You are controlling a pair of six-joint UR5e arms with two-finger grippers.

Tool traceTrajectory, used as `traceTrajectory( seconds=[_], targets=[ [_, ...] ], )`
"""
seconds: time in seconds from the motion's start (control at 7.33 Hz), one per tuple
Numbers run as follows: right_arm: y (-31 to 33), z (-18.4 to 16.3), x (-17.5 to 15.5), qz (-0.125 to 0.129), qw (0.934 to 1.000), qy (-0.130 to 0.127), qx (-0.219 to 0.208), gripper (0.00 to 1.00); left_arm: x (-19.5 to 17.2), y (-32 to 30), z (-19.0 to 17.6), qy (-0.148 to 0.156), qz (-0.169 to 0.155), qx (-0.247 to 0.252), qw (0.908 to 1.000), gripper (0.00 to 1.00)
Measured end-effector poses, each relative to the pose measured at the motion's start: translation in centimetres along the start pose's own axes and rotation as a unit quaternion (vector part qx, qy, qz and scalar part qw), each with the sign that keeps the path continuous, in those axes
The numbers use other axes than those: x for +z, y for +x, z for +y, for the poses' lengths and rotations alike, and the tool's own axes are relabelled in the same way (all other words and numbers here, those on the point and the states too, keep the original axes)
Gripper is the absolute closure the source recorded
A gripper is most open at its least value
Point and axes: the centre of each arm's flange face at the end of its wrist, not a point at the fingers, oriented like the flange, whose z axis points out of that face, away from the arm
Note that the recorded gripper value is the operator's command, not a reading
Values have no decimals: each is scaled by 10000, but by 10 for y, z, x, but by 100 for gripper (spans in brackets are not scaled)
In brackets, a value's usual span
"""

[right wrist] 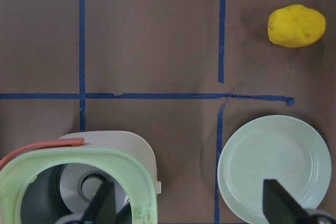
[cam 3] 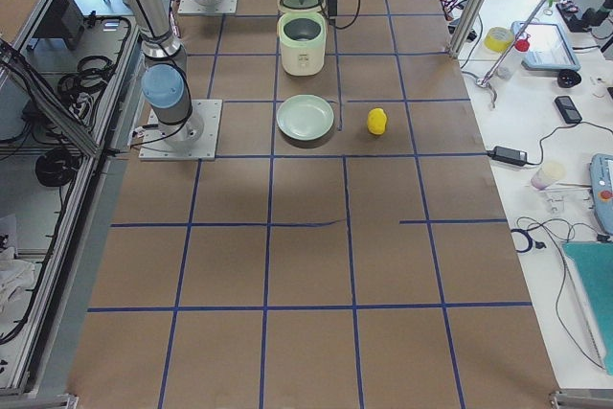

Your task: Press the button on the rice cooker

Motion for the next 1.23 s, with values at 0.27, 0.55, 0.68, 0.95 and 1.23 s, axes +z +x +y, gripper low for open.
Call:
traceTrajectory(
  seconds=[0.27,0.55,0.68,0.95,1.23],
  targets=[
    [38,-20,-24,-21,9999,133,66,0,0,0,0,0,0,0,10000,0],
    [69,-29,-43,-100,9998,-3,169,0,0,0,0,0,0,-1,10000,0],
    [77,-29,-50,-99,9997,-117,215,0,0,0,0,0,0,-3,10000,0],
    [80,-29,-54,-101,9995,-173,238,0,0,0,0,0,0,-2,10000,0],
    [80,-29,-54,-102,9995,-178,234,0,0,0,0,0,0,-2,10000,0]
  ],
)
